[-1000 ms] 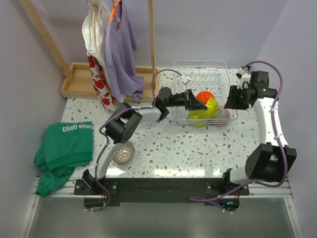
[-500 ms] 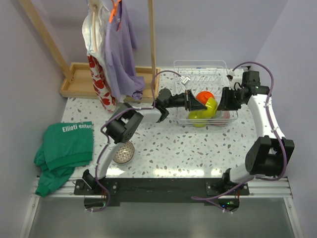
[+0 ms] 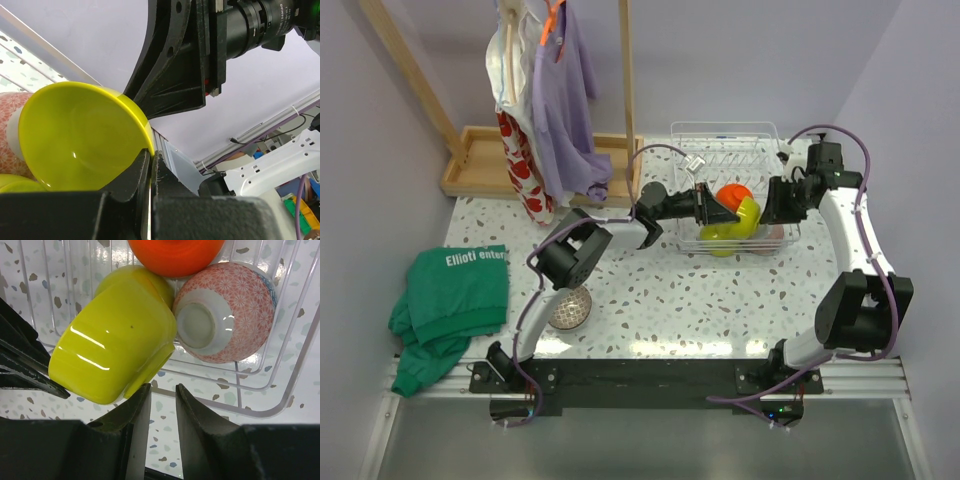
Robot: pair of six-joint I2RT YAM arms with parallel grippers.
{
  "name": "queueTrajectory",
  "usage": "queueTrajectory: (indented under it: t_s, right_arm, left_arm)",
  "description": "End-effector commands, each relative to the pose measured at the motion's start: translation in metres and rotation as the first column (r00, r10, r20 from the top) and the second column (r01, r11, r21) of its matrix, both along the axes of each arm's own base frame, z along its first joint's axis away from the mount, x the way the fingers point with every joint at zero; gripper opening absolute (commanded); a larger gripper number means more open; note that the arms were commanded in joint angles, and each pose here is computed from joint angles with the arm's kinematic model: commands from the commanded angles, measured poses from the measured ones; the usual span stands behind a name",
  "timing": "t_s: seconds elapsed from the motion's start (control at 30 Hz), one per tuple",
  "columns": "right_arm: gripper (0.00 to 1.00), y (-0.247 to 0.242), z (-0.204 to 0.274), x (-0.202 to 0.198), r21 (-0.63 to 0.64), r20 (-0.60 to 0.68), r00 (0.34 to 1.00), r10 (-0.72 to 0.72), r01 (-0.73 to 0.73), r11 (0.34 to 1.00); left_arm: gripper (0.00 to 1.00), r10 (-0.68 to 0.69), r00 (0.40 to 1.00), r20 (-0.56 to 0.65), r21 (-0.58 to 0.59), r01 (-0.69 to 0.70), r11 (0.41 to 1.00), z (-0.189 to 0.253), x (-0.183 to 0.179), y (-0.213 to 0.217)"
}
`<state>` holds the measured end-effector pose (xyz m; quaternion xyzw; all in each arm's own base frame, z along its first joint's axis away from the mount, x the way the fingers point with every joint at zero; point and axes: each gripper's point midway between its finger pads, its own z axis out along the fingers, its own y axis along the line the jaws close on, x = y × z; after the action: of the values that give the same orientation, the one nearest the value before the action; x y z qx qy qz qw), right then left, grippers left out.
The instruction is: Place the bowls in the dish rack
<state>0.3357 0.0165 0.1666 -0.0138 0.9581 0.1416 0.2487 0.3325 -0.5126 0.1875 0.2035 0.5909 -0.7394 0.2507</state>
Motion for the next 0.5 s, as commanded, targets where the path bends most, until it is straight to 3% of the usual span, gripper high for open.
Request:
queueTrajectory:
  t_s: [0.0, 0.2, 0.43, 0.47]
  right_arm:
    - [0.3, -0.003, 0.01, -0.001, -0.039, 0.028, 1.0, 0.01, -0.009, 0.999]
    - [0.3, -0.005, 0.008, 0.0, -0.052, 0.017, 1.0, 0.009, -0.009, 0.999]
    - [0.3, 0.006, 0.004, 0.009, -0.035, 0.022, 0.999, 0.033, -0.032, 0.999]
    - [0.3, 0.013, 0.004, 0.01, -0.035, 0.025, 0.998, 0.053, -0.052, 0.998]
  left_arm:
    - [0.0, -0.043, 0.999, 0.028, -0.049, 0.044, 0.998, 0.008, -0.015, -0.015]
    - [0.0, -0.052, 0.999, 0.01, -0.046, 0.053, 0.998, 0.0, -0.02, -0.022]
    - [0.0, -0.028, 0.999, -0.019, -0.004, 0.028, 1.0, -0.01, -0.012, 0.0]
    - [0.06, -0.018, 0.999, -0.028, 0.009, 0.019, 1.0, -0.012, -0.009, 0.002]
